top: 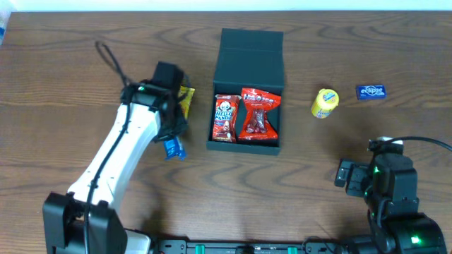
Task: Pack container
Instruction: 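Carry the blue snack bag with the left gripper into the box, then lower the blue snack bag between the packs and open the left gripper, then withdraw the left gripper and move it to the yellow Julie's packet, then grasp the yellow Julie's peanut butter packet with the left gripper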
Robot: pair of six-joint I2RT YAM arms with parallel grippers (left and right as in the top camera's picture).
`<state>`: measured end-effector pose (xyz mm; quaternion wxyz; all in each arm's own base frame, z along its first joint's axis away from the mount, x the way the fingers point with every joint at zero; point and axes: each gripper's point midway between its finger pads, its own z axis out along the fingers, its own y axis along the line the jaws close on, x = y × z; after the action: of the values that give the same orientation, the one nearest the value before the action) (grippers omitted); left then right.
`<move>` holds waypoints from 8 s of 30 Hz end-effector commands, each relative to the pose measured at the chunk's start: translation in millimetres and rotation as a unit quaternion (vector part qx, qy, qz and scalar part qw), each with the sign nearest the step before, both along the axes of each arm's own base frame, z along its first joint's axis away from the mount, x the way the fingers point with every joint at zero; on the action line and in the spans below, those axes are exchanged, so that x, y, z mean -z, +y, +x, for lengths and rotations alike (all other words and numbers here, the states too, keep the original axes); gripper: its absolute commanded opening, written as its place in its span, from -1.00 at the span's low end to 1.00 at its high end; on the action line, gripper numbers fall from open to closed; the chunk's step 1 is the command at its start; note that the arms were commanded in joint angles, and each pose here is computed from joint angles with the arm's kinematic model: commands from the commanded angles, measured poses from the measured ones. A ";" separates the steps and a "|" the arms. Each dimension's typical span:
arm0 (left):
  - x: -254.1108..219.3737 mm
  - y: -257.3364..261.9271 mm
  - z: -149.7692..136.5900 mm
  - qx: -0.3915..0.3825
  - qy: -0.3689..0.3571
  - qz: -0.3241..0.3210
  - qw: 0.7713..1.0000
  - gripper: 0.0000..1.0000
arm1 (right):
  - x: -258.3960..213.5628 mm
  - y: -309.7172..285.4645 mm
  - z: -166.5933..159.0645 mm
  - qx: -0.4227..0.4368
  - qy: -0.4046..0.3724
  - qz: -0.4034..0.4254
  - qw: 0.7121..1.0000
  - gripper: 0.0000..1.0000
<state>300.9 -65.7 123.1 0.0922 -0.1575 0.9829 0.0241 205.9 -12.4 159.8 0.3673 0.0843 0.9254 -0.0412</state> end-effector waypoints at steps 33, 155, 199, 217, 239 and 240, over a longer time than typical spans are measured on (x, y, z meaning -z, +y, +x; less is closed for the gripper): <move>39.7 -183.1 63.0 0.243 0.041 -0.008 0.969 -0.40 | -0.7 -2.4 0.0 0.002 -0.001 -0.004 1.000 0.99; -121.2 -61.7 30.4 0.164 -0.141 0.135 0.967 0.91 | -0.7 -2.4 0.0 0.002 -0.001 -0.004 1.000 0.98; 116.8 11.6 115.3 0.178 -0.055 0.126 0.974 0.91 | -0.7 -2.4 0.0 0.002 -0.001 -0.004 1.000 0.98; 120.9 4.5 110.7 0.172 -0.048 0.101 0.979 -0.07 | -0.7 -2.4 0.0 0.002 -0.001 -0.005 1.000 0.99; -37.4 -40.6 85.3 0.138 -0.130 0.059 0.980 -0.35 | -0.7 -2.4 0.0 0.002 -0.001 -0.005 1.000 0.99; -42.1 -48.0 79.9 0.143 -0.133 0.055 0.979 -0.35 | -0.7 -2.4 0.0 0.002 -0.001 -0.005 1.000 0.99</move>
<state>386.8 -97.4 144.2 0.2105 0.0025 0.9755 0.0644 205.8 -12.3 159.8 0.3671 0.0842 0.9254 -0.0411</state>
